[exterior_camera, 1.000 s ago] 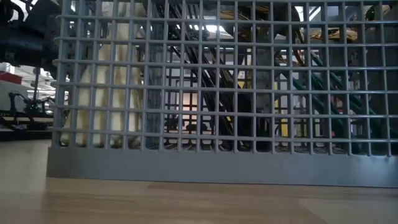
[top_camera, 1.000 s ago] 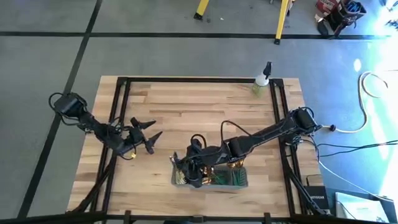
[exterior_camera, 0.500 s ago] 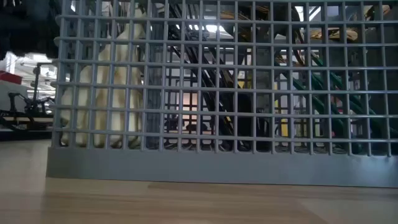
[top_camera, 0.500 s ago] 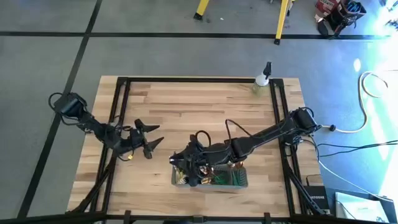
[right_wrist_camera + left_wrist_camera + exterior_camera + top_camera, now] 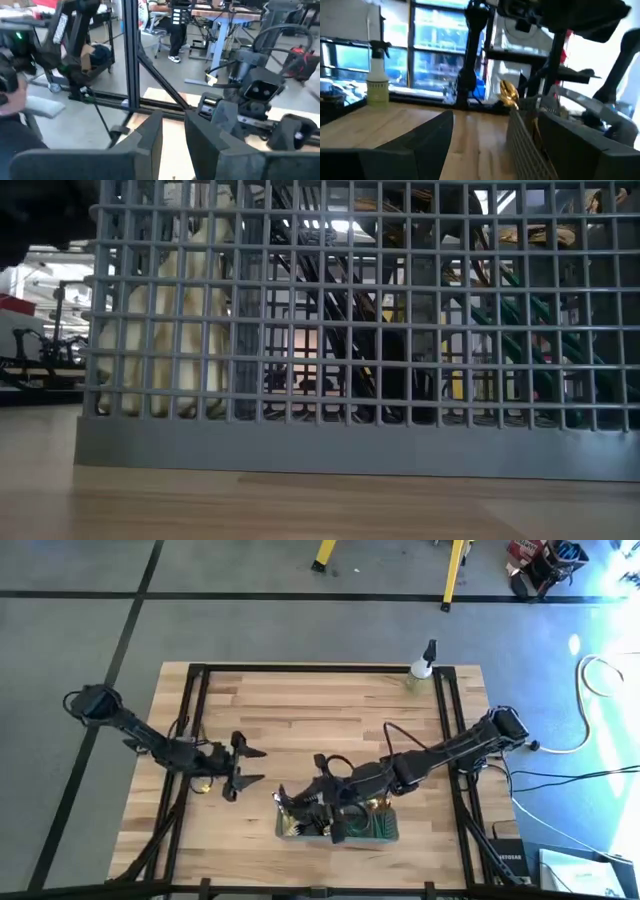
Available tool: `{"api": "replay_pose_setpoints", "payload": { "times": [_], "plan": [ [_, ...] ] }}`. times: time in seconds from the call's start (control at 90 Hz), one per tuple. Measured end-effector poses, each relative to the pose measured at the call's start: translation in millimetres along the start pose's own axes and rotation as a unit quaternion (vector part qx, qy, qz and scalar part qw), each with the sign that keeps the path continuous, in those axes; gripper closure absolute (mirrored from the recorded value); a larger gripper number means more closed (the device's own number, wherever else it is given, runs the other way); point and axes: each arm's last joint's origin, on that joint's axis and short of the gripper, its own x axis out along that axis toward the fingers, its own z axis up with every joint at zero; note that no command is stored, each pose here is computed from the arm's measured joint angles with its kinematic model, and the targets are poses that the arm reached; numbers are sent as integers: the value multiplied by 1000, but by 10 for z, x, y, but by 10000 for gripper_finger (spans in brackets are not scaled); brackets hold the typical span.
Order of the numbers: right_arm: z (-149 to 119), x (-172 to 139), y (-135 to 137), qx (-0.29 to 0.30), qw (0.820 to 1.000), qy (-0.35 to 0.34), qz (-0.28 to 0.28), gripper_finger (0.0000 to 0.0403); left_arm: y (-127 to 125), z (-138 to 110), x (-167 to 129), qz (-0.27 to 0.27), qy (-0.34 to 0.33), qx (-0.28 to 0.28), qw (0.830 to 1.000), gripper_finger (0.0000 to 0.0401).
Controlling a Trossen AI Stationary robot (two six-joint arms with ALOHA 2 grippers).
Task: Sort silverware
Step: Return to Home Position
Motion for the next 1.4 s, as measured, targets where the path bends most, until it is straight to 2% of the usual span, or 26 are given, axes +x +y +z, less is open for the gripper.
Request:
{"api": "replay_pose_setpoints", "payload": {
  "times": [0.2, 0.311, 0.444, 0.567, 0.644, 0.733, 0.822, 0.878, 1.022, 1.178, 1.4],
  "plan": [
    [-230, -108, -43, -19, 1000, 8, -6, 338, 226, 88, 147, -15, -4, 36, 999, 127],
    [-393, -286, -116, -27, 1000, -10, -5, 338, 423, 107, 191, -19, -1, 33, 999, 149],
    [-621, -661, -225, -17, 998, -57, -16, 338, 605, 125, 201, -27, 3, 31, 999, 192],
    [-901, -1019, -292, -10, 997, -72, -24, 338, 756, 159, 191, -2, -4, 41, 999, 234],
    [-1005, -1273, -339, -13, 996, -80, -44, 338, 846, 175, 180, 9, -6, 47, 999, 273],
    [-1151, -1565, -393, -11, 994, -90, -57, 338, 925, 188, 164, -3, -4, 48, 999, 324],
    [-1302, -1826, -438, -8, 991, -112, -68, 338, 973, 198, 152, -12, -2, 30, 999, 373],
    [-1397, -1973, -473, -4, 989, -126, -83, 338, 987, 205, 147, -13, -5, 27, 1000, 391],
    [-1706, -2240, -523, 13, 984, -142, -103, 338, 1013, 209, 141, -5, -6, 53, 999, 399],
    [-1832, -2420, -524, 17, 978, -179, -104, 338, 1061, 209, 124, 17, -6, 69, 997, 401],
    [-2001, -2520, -520, 36, 985, -139, -100, 338, 1096, 43, -69, 60, 15, 66, 996, 401]
  ]
}}
